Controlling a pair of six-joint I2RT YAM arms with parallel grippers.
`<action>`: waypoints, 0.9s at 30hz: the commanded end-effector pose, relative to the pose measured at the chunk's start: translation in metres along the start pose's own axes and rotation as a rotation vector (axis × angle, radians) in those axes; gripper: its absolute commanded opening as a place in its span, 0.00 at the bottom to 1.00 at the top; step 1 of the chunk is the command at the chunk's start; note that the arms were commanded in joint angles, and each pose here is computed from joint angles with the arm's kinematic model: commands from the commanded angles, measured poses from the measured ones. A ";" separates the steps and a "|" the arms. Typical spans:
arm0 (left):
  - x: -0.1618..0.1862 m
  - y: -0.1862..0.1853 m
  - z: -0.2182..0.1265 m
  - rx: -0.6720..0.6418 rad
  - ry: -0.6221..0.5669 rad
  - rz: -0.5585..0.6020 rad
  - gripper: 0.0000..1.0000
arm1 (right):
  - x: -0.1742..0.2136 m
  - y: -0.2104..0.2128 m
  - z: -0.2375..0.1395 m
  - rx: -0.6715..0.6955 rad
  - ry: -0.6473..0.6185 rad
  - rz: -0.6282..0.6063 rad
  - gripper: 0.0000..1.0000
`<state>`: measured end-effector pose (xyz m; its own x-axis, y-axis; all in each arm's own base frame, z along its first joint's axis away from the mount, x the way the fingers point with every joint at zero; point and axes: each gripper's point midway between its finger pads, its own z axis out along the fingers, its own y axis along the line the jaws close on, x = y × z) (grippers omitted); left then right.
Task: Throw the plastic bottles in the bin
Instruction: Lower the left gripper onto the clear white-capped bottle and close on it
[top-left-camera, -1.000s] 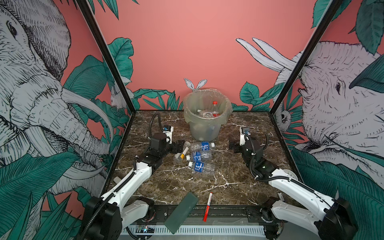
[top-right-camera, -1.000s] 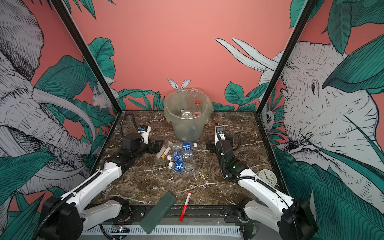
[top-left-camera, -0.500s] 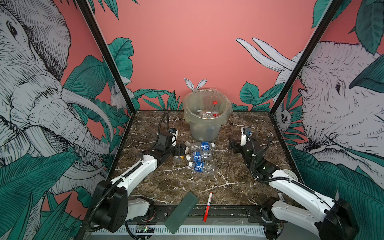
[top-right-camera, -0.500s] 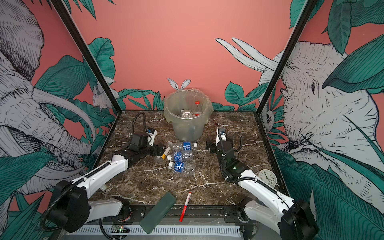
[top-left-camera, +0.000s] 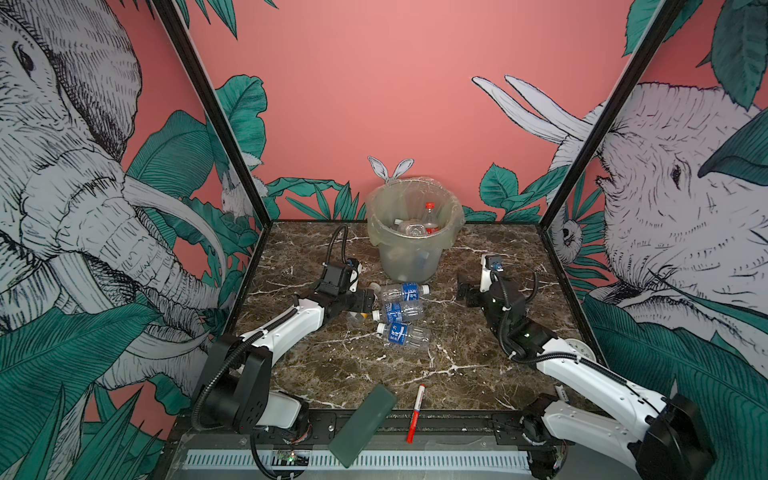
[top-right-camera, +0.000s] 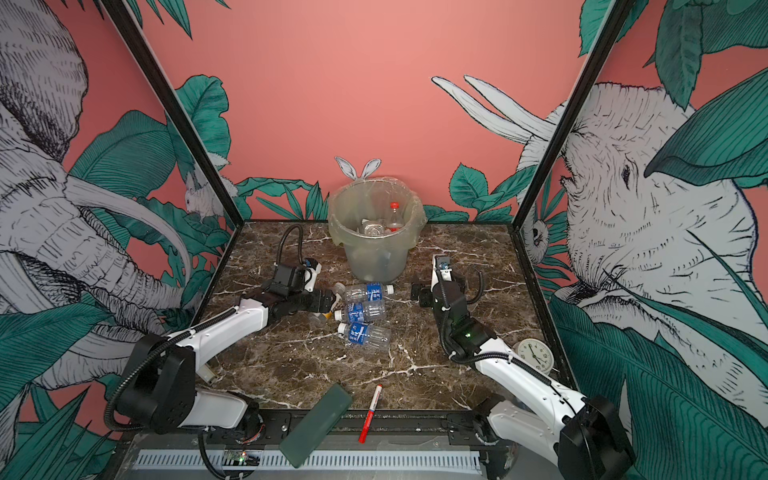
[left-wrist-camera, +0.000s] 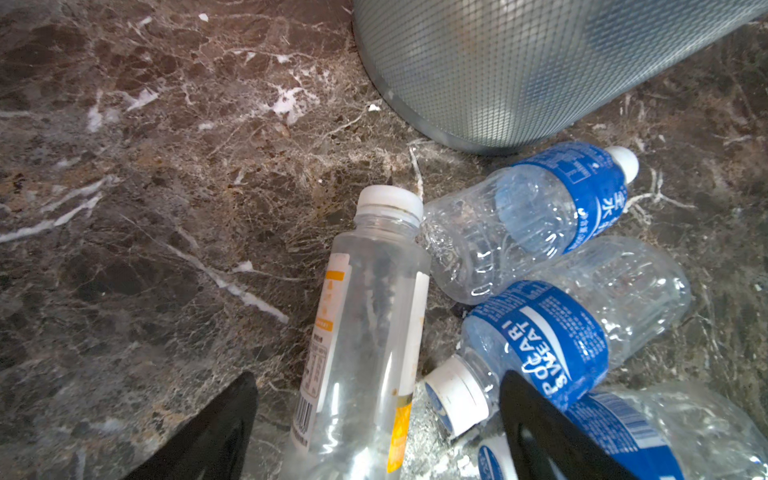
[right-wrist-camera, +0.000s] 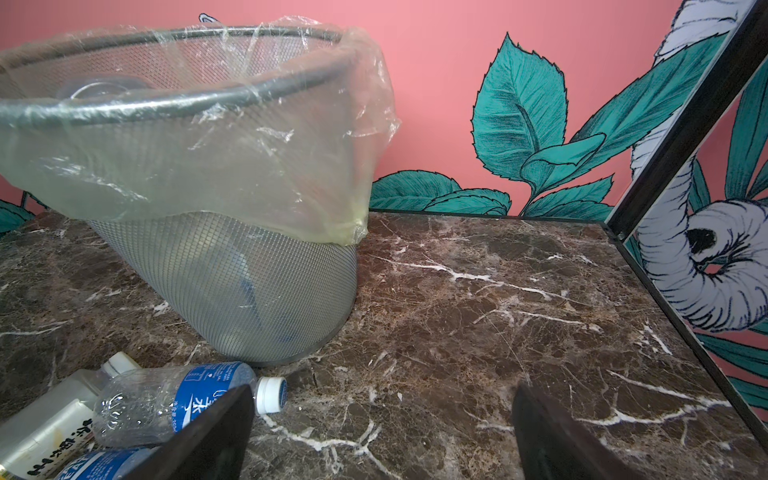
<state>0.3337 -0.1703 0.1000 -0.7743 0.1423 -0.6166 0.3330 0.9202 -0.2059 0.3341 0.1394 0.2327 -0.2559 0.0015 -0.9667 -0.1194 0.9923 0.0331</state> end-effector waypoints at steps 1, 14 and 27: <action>-0.008 -0.002 0.000 -0.001 -0.003 0.023 0.92 | -0.007 -0.001 0.002 0.001 -0.024 0.032 0.99; 0.002 0.005 0.024 -0.030 0.071 0.020 0.89 | -0.001 -0.001 0.008 -0.001 0.000 0.037 0.99; 0.013 0.015 0.037 -0.078 0.121 0.022 0.84 | 0.003 0.000 0.012 -0.009 0.022 0.037 0.99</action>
<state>0.3459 -0.1692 0.0581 -0.8301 0.1845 -0.5263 0.3090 0.9377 -0.1587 0.3412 0.1384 0.2141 -0.3074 0.0004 -0.9516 -0.1133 0.9929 0.0370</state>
